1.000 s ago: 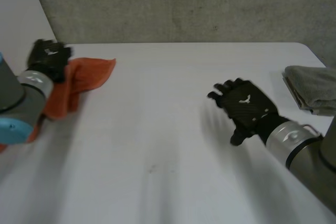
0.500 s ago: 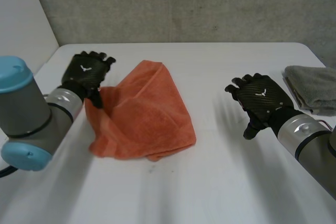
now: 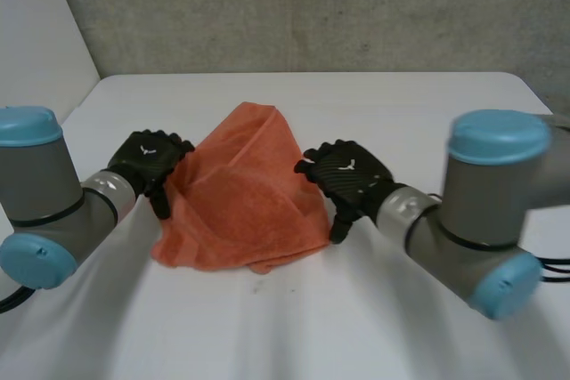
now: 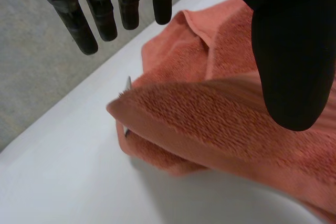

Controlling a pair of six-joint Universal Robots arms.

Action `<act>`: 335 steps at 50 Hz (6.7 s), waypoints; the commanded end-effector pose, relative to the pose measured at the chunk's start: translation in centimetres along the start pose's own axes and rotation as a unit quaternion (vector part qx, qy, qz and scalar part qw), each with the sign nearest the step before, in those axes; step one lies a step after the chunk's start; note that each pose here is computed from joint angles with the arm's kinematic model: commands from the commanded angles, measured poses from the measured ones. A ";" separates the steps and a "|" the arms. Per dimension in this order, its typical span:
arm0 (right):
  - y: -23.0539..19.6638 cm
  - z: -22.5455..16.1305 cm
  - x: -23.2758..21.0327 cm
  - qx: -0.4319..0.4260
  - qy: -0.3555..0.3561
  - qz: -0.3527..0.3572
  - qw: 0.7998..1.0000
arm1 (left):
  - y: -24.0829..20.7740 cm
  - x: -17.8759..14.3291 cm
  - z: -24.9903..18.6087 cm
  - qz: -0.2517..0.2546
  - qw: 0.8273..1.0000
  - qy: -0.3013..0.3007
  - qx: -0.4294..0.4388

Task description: Fold the laundry.

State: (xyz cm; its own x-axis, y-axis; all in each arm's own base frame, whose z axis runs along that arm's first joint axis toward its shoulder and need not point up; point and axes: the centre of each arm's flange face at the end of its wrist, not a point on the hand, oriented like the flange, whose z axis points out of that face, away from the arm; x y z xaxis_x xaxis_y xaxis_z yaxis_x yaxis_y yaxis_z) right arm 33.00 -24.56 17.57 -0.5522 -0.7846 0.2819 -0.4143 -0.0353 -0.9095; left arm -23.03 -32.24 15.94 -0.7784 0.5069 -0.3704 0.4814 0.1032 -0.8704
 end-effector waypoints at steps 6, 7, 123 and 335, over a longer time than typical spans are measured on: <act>0.1 2.6 0.7 -0.030 0.040 0.007 0.999 | 1.4 0.3 1.3 0.057 0.998 -0.002 -0.022; -0.2 2.6 1.1 -0.026 0.047 0.008 0.999 | 0.9 0.2 1.1 0.060 0.998 -0.009 -0.019; -1.9 5.8 3.5 -0.023 -0.017 0.230 0.973 | -17.0 -0.8 -14.4 0.101 0.951 -0.110 0.272; 9.1 -6.8 10.6 -0.083 0.199 0.245 0.945 | -1.4 -4.6 -3.2 -0.038 0.994 -0.099 0.037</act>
State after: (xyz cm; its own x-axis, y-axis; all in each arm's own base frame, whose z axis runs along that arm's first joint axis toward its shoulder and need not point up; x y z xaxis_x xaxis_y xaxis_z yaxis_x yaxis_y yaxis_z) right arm 18.77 -29.97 15.42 -0.9243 -0.3769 -0.0608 -0.0895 0.3688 -0.9252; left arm -18.78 -31.79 19.80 -0.8789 0.3231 -0.3508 0.3928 0.0733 -0.9167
